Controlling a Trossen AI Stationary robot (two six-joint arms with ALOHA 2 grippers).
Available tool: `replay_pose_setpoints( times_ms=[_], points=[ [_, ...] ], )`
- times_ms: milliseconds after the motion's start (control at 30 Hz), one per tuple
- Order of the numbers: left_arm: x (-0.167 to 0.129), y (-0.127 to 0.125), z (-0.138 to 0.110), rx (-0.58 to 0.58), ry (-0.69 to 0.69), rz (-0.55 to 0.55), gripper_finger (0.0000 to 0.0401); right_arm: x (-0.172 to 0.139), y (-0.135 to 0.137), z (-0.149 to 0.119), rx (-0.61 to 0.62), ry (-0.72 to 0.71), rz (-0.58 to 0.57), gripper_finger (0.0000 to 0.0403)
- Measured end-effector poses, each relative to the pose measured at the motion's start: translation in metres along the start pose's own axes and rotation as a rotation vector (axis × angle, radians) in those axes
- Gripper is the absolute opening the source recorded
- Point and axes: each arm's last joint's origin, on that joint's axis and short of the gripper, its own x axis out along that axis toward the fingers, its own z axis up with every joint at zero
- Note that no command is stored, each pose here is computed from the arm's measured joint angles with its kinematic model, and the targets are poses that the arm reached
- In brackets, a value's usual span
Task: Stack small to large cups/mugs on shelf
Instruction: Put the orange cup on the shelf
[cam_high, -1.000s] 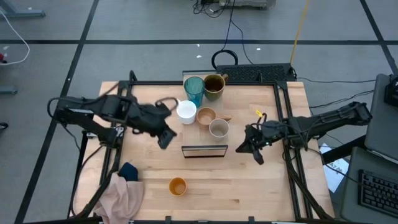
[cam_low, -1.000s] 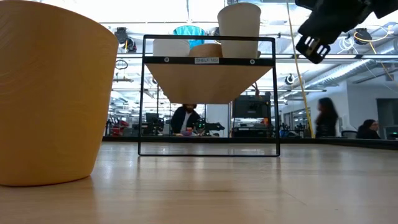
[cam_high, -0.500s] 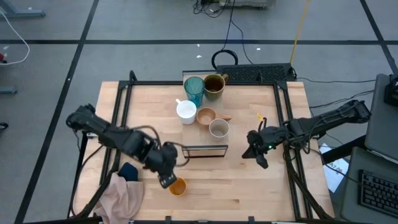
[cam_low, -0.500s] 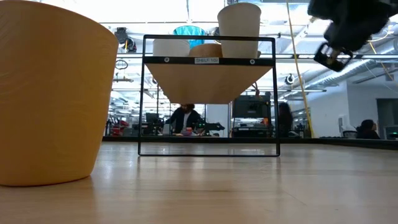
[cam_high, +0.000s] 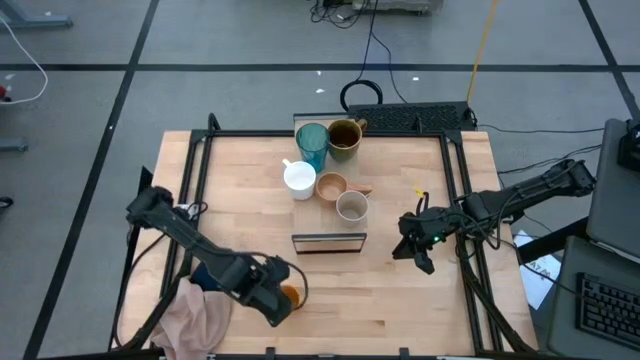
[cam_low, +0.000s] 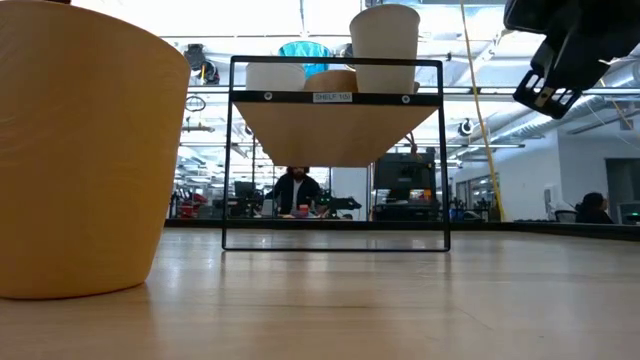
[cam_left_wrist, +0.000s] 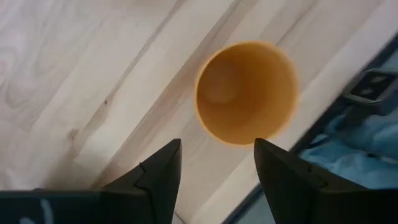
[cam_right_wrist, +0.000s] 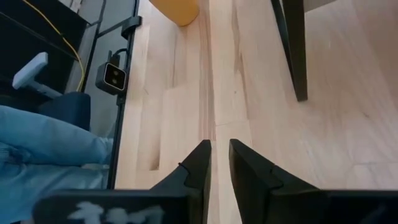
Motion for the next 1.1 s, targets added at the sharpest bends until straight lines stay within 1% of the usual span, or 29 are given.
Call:
replay_pose_setpoints(
  times_ms=[100, 333, 467, 667, 800, 1000, 1100],
  points=[
    [0.013, -0.004, 0.002, 0.007, 0.02, 0.032, 0.0203, -0.001, 0.001, 0.0, 0.005, 0.002, 0.013, 0.005],
    [0.028, -0.007, 0.003, 0.02, 0.029, 0.071, 0.0203, -0.005, 0.002, 0.0, 0.01, -0.011, 0.04, 0.005],
    [0.035, -0.007, 0.009, 0.022, 0.03, 0.092, 0.0202, -0.008, 0.003, 0.001, 0.013, -0.024, 0.049, 0.005],
    [0.035, -0.004, 0.017, 0.017, -0.028, 0.113, 0.0202, -0.013, 0.004, 0.001, 0.031, -0.047, 0.066, 0.005],
    [0.037, -0.003, 0.018, 0.03, -0.034, 0.118, 0.0202, -0.017, 0.006, 0.002, 0.04, -0.071, 0.084, 0.005],
    [0.051, 0.005, 0.013, 0.003, 0.037, 0.156, 0.0202, -0.021, 0.007, 0.002, 0.036, -0.09, 0.098, 0.005],
    [0.053, 0.006, 0.012, 0.008, 0.042, 0.16, 0.0202, -0.022, 0.007, 0.003, 0.035, -0.093, 0.1, 0.005]
  ],
)
